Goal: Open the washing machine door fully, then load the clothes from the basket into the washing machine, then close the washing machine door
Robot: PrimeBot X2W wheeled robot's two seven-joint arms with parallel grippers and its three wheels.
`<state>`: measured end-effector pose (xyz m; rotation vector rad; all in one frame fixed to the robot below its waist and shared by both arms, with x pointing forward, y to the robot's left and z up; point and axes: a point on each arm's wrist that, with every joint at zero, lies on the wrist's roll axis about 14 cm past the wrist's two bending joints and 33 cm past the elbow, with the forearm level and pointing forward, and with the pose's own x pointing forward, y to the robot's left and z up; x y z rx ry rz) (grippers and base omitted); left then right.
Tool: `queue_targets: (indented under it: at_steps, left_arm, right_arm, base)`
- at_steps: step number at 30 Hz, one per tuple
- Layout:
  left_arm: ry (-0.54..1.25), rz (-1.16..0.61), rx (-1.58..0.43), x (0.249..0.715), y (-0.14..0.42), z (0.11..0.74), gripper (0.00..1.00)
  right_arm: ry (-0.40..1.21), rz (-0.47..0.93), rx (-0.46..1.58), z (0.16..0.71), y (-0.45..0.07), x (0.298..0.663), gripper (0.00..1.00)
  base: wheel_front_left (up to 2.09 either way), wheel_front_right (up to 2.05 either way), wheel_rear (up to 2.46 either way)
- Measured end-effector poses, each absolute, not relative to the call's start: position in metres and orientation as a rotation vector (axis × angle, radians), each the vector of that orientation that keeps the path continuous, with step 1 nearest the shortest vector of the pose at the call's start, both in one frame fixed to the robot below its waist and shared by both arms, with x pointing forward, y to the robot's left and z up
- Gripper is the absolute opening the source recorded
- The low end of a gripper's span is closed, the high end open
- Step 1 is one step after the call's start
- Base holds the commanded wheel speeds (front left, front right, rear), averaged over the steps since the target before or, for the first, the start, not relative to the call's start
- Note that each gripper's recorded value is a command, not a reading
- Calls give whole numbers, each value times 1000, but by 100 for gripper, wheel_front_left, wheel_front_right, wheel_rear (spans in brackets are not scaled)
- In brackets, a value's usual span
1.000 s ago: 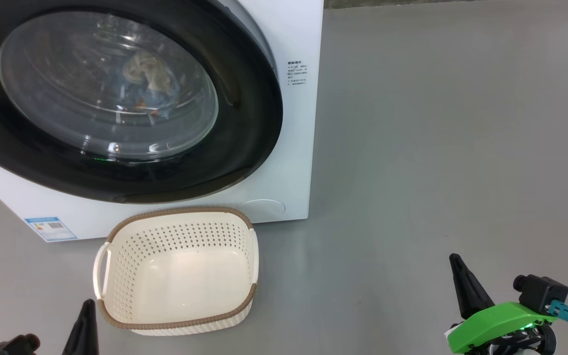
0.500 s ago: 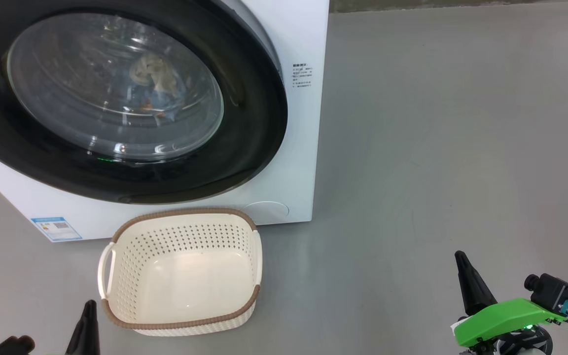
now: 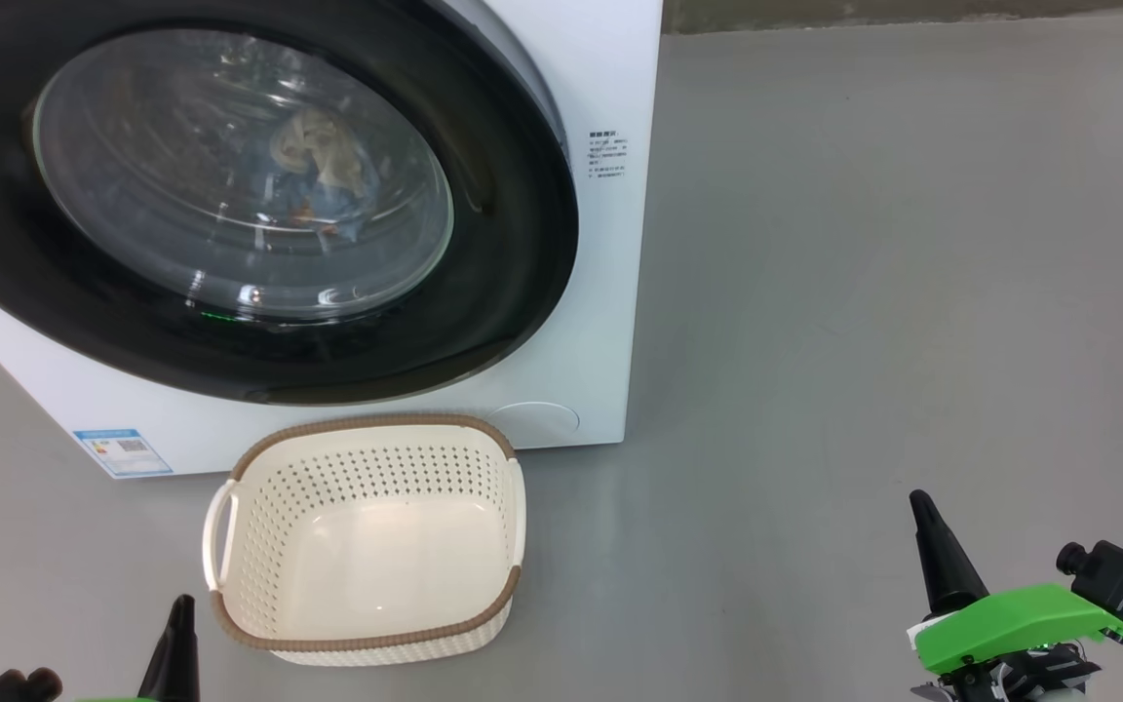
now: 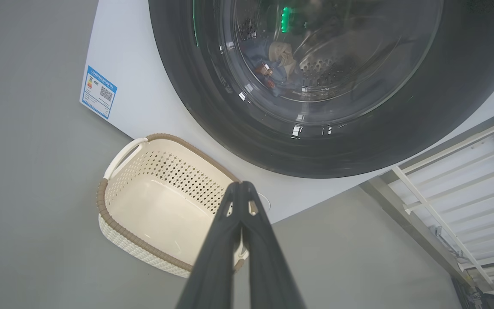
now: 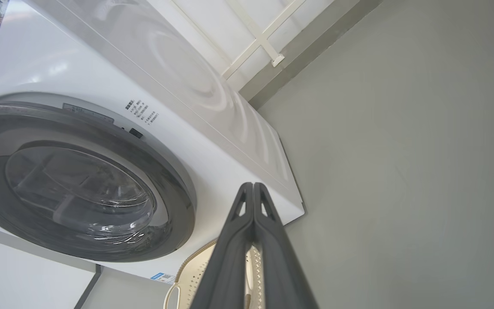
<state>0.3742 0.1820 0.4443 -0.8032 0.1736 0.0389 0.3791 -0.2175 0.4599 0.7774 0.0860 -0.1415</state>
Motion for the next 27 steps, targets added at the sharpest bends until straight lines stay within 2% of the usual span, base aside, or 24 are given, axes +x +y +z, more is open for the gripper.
queue_targets:
  at_steps: [27]
  left_arm:
    - [159,72,-1077,375,185,453,0]
  right_arm:
    - [61,-136,1059,471,-216,384,0]
  base:
    - [0,0,0]
